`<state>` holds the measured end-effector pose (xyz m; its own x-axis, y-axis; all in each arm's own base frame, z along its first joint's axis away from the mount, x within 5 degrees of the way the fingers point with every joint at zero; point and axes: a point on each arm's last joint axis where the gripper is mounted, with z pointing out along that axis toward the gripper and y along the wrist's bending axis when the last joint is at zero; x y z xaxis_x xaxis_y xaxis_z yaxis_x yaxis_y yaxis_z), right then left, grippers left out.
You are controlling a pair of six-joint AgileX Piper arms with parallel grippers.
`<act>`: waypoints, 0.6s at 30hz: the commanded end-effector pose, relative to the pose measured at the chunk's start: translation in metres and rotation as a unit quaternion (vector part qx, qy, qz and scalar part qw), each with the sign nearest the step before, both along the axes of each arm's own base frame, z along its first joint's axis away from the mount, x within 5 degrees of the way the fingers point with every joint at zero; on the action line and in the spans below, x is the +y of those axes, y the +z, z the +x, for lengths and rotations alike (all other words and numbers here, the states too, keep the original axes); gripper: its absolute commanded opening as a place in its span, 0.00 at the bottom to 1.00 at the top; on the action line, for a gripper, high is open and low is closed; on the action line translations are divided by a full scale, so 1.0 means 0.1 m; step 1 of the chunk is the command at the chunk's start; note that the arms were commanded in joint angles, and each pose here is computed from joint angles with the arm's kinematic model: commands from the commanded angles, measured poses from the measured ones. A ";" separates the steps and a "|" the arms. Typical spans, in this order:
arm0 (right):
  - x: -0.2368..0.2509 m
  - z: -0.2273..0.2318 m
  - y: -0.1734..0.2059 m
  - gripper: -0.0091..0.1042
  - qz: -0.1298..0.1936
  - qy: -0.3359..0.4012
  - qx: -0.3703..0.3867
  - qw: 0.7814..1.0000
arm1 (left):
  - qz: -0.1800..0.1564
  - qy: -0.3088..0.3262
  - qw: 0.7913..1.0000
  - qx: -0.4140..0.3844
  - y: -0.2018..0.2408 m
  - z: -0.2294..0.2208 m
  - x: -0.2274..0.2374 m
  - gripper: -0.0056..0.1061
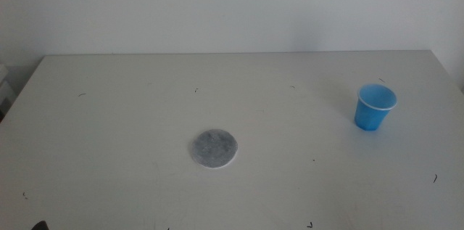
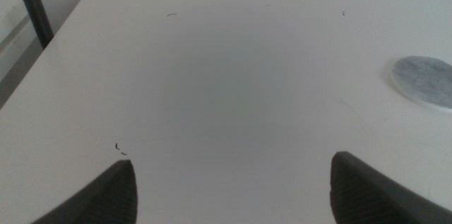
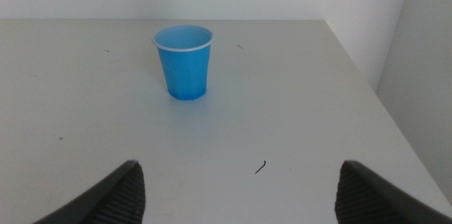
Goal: Place an empty cup on a cup mat.
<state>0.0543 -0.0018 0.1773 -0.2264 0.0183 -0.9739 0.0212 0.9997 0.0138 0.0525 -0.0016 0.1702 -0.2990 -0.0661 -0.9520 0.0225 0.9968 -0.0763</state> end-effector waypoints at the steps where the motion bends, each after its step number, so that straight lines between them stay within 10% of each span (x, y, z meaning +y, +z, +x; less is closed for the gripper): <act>1: 0.00 -0.01 0.22 0.85 -0.008 0.004 -0.059 0.998 | -0.008 0.000 0.999 -0.037 0.08 0.01 0.00 0.99; 18: 0.00 0.35 1.23 0.85 -0.008 0.000 -0.002 1.000 | -0.008 0.000 0.999 -0.037 0.08 0.01 0.00 0.99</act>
<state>0.0801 -0.0024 0.2750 -0.2926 0.0208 -0.9560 0.0304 0.9995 0.0124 0.0525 -0.0016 0.1702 -0.2990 -0.0661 -0.9520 0.0225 0.9968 -0.0763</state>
